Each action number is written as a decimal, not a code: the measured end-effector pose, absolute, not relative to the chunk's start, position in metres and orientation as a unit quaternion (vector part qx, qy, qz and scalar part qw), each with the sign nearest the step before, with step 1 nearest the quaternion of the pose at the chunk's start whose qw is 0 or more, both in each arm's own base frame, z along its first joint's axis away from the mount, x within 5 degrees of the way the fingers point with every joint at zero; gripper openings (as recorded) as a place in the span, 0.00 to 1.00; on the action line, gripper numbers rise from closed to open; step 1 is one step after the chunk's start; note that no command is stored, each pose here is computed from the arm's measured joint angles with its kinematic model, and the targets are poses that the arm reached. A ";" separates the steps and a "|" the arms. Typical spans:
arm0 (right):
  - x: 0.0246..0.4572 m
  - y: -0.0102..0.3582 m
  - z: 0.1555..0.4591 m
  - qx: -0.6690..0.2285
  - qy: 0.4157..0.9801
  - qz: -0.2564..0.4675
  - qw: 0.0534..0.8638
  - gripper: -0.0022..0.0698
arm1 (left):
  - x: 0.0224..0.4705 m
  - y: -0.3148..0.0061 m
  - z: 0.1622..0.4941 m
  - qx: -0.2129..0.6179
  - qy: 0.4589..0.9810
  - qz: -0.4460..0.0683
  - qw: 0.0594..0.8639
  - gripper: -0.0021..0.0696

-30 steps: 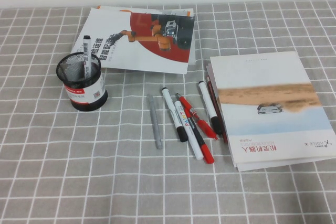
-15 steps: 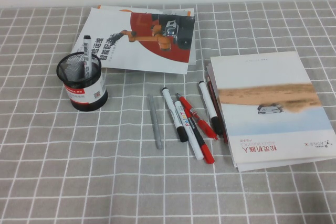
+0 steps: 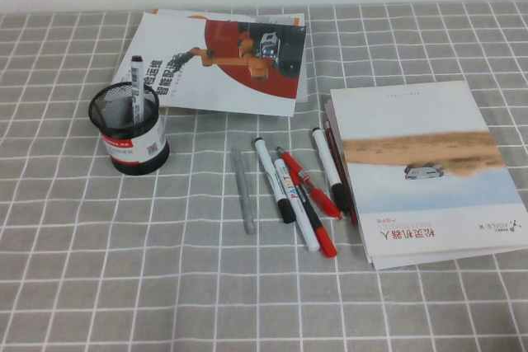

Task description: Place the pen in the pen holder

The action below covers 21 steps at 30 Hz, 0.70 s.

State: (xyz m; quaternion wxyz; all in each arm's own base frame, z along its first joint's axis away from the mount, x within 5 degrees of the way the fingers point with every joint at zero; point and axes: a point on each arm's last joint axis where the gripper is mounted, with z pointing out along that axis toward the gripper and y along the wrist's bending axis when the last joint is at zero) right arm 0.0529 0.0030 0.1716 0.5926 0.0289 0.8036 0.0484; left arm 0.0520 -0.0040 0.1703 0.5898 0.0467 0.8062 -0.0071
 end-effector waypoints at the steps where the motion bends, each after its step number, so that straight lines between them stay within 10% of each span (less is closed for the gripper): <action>1: 0.053 0.004 0.172 0.025 0.804 0.051 0.592 0.01 | 0.052 -0.004 0.170 0.047 0.806 -0.007 0.590 0.02; 21: 0.052 0.010 0.171 -0.024 0.805 0.085 0.587 0.01 | 0.052 -0.004 0.170 0.047 0.806 -0.007 0.590 0.02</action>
